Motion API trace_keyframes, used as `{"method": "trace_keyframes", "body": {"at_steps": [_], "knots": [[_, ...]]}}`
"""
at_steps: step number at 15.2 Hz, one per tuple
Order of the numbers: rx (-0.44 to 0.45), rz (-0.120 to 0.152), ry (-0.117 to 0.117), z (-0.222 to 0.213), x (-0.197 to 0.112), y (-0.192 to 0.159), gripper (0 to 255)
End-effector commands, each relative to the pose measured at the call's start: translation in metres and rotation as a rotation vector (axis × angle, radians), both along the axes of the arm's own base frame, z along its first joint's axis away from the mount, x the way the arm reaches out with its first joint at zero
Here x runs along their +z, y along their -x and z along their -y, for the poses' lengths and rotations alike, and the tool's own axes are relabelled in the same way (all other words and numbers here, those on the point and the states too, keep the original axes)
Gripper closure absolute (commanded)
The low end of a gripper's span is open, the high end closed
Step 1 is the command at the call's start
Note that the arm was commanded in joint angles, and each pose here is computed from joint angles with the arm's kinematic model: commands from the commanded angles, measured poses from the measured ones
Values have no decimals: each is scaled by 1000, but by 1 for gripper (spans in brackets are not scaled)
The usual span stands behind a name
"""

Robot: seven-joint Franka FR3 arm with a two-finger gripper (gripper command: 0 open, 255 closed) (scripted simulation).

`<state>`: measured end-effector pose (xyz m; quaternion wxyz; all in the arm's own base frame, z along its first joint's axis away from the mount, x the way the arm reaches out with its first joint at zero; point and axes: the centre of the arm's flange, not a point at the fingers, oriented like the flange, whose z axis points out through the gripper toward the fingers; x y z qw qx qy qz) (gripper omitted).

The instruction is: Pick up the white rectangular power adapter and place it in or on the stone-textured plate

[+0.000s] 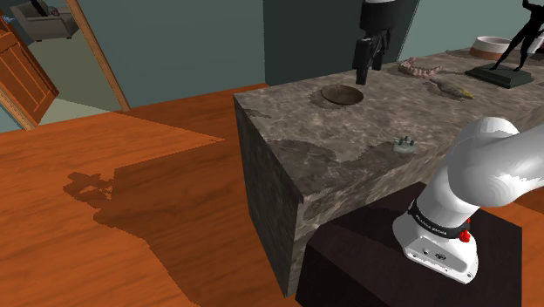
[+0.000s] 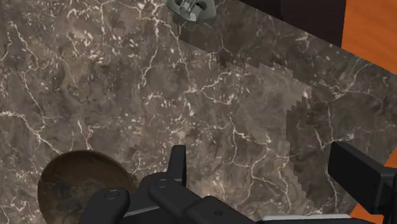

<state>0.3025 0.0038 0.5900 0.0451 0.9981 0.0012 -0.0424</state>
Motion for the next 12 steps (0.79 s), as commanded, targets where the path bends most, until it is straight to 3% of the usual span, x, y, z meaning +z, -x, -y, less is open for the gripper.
{"method": "trace_keyframes", "body": {"at_steps": [1, 12], "knots": [[0, 0, 0, 0, 0, 0, 0], [-53, 55, -66, 55, -90, 112, 0]]}}
